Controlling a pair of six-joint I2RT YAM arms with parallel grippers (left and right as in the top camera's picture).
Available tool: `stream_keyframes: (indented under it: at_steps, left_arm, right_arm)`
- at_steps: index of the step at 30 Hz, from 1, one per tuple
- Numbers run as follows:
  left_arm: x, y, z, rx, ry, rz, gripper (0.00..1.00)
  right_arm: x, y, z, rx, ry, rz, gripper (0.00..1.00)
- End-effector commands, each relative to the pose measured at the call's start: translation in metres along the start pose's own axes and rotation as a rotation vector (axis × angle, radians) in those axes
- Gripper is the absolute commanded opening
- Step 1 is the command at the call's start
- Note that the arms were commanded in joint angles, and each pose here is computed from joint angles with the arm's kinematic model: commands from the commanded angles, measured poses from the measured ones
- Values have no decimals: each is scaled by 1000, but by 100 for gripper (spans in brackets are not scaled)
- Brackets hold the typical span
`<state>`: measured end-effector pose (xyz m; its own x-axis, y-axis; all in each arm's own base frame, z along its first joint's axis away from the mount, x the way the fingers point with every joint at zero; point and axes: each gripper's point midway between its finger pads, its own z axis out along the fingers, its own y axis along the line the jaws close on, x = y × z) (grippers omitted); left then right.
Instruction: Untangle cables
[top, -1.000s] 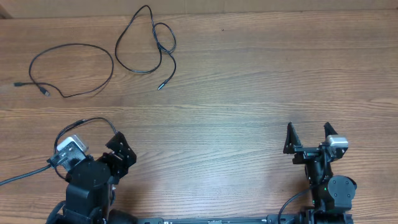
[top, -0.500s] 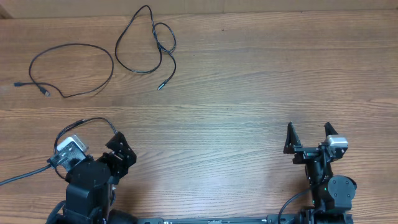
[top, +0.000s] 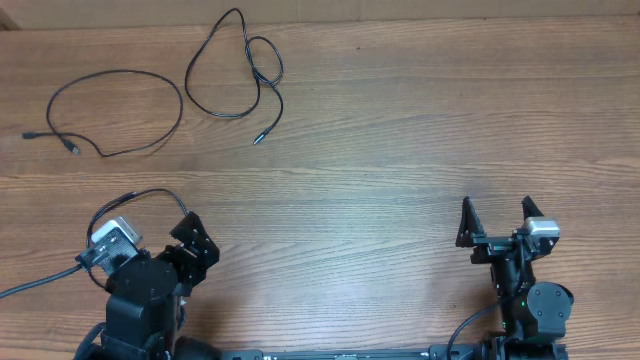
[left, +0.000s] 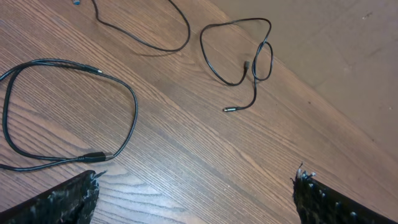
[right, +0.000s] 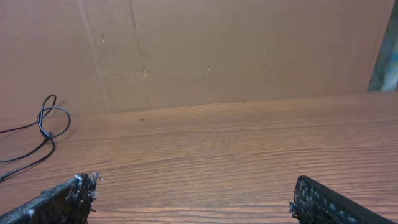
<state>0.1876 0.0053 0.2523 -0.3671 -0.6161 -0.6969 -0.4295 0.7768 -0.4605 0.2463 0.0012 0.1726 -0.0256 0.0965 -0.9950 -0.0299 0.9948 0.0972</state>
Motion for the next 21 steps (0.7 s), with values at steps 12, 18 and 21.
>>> stream_keyframes:
  at_steps: [12,18,21]
  left_arm:
    - [-9,33,-13,-17,-115,141,100]
    - [-9,34,-12,67,-262,242,99]
    - [-6,30,-4,124,-322,251,99]
  right_arm:
    - [2,-2,0,11,-4,-4,100]
    - [2,-2,0,11,-4,-4,100]
    - [2,-2,0,11,-4,-4,100]
